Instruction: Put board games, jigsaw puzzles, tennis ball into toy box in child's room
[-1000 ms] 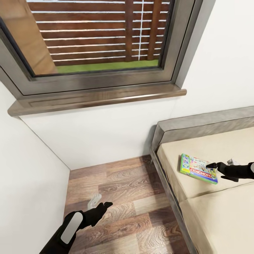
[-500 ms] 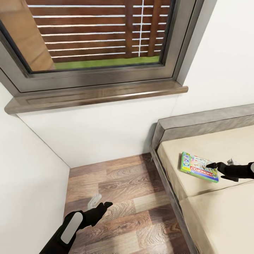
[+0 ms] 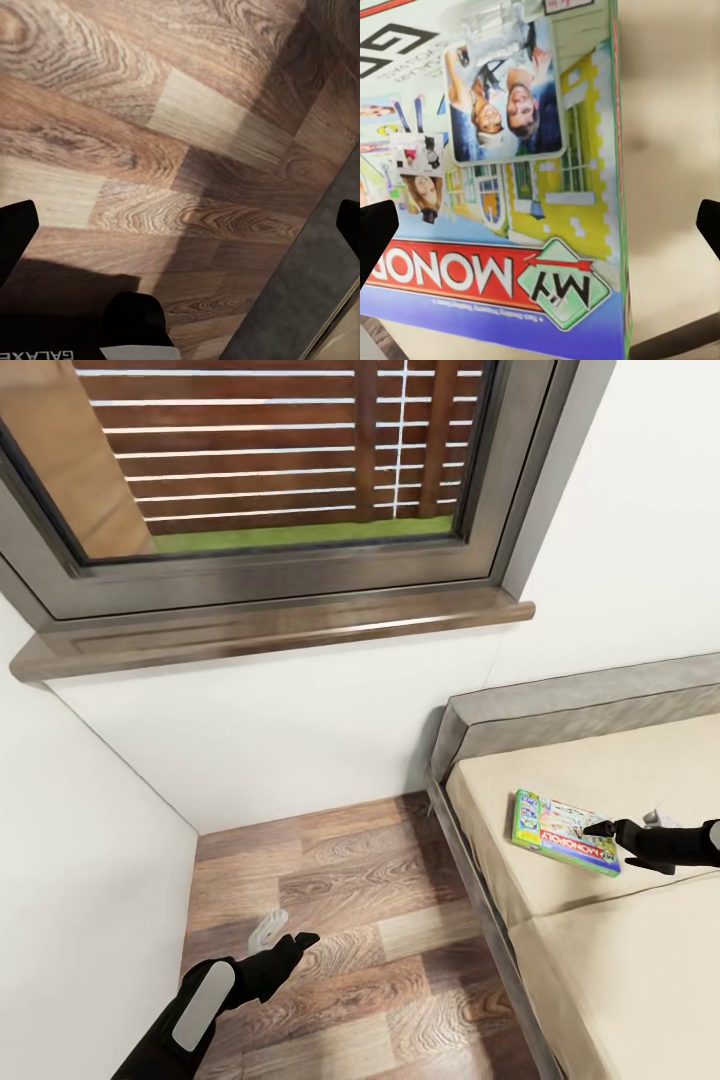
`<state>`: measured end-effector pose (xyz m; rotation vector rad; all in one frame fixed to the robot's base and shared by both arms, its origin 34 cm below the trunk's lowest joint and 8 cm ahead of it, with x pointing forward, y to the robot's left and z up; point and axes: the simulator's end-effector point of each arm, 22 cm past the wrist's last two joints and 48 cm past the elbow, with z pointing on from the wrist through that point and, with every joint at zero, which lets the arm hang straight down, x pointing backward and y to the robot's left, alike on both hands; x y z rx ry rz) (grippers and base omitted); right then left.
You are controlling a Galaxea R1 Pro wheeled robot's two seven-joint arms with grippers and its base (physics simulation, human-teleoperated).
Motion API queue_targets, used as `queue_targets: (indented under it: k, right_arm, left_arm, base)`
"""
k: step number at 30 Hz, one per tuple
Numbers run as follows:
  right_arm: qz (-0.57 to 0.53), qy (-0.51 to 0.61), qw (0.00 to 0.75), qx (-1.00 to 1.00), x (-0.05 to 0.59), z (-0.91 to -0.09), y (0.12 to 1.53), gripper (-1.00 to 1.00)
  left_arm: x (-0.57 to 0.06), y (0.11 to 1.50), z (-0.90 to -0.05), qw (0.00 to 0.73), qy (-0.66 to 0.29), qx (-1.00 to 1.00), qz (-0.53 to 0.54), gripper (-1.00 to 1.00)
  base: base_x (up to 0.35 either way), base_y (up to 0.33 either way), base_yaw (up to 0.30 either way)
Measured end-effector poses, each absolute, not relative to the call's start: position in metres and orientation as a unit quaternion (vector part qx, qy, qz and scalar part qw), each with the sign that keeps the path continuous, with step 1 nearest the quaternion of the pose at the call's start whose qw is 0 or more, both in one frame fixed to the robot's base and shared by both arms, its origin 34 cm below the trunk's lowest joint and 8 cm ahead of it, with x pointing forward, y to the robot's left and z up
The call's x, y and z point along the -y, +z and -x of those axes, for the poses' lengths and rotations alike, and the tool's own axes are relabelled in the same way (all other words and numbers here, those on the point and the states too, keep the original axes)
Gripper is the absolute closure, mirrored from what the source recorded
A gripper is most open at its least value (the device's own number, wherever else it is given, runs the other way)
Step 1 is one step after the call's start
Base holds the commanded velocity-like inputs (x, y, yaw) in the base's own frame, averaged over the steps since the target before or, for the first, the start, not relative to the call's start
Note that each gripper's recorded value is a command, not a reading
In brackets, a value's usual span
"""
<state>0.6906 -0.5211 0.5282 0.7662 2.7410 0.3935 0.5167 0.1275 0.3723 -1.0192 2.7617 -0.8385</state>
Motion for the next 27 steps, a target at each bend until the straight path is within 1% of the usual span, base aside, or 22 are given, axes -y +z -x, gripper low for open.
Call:
queue_targets:
  k: [27]
  right_arm:
    - [-0.26, 0.138, 0.154, -0.943, 0.5223, -0.6994, 0.5309, -1.0]
  left_arm:
    - [-0.1276, 0.3719, -0.5163, 0.04, -0.273, -0.902, 0.333, -1.0]
  base:
    - [0.0, 0.0, 0.0]
